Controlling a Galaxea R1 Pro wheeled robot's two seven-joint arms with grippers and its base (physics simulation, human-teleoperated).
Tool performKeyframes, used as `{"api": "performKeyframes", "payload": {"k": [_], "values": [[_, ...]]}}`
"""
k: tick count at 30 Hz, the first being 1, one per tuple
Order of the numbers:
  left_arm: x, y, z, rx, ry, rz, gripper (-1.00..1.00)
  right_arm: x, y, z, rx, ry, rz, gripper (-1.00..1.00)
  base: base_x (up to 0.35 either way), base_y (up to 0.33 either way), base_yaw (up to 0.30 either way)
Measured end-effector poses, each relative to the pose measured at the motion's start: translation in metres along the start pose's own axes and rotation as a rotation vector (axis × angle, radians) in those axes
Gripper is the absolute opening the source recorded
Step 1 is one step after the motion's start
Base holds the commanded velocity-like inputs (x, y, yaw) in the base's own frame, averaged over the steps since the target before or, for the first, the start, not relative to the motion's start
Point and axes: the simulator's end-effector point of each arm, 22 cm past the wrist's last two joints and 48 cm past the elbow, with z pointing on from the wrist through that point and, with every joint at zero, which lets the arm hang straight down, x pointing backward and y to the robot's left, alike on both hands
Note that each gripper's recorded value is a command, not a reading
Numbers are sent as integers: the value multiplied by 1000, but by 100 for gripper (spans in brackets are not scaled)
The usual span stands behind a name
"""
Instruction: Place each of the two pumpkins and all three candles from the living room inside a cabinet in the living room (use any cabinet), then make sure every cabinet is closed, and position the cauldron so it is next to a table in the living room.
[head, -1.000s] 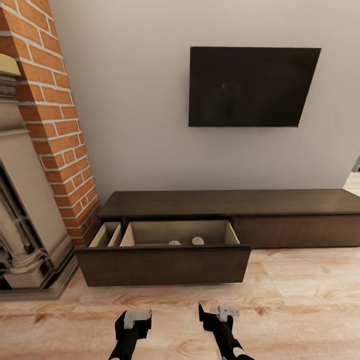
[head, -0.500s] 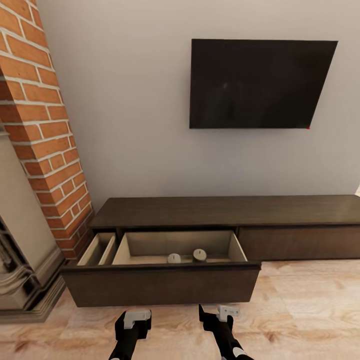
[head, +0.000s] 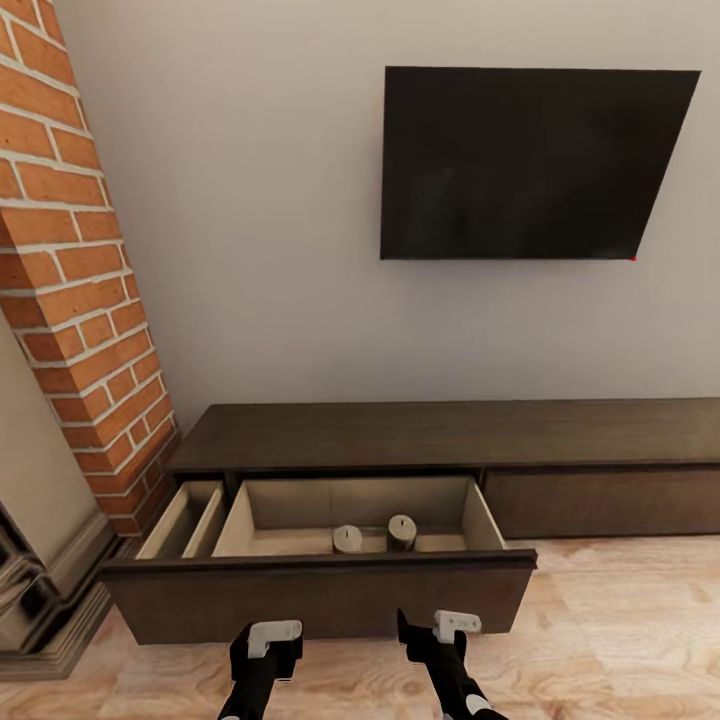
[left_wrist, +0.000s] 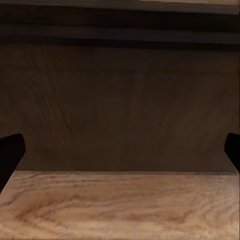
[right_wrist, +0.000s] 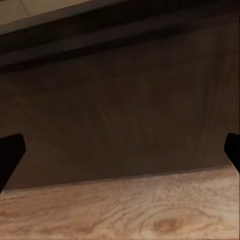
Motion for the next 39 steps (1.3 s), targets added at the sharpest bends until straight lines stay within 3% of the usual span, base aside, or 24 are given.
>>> {"api": "performKeyframes", "payload": {"k": [10, 39], "values": [[0, 0, 0, 0, 0, 0, 100, 1, 0, 0, -1, 2, -3, 100, 190, 0, 0], [1, 1, 0, -2, 3, -8, 100, 1, -1, 0, 0, 4, 0, 100, 4, 0, 0]]}}
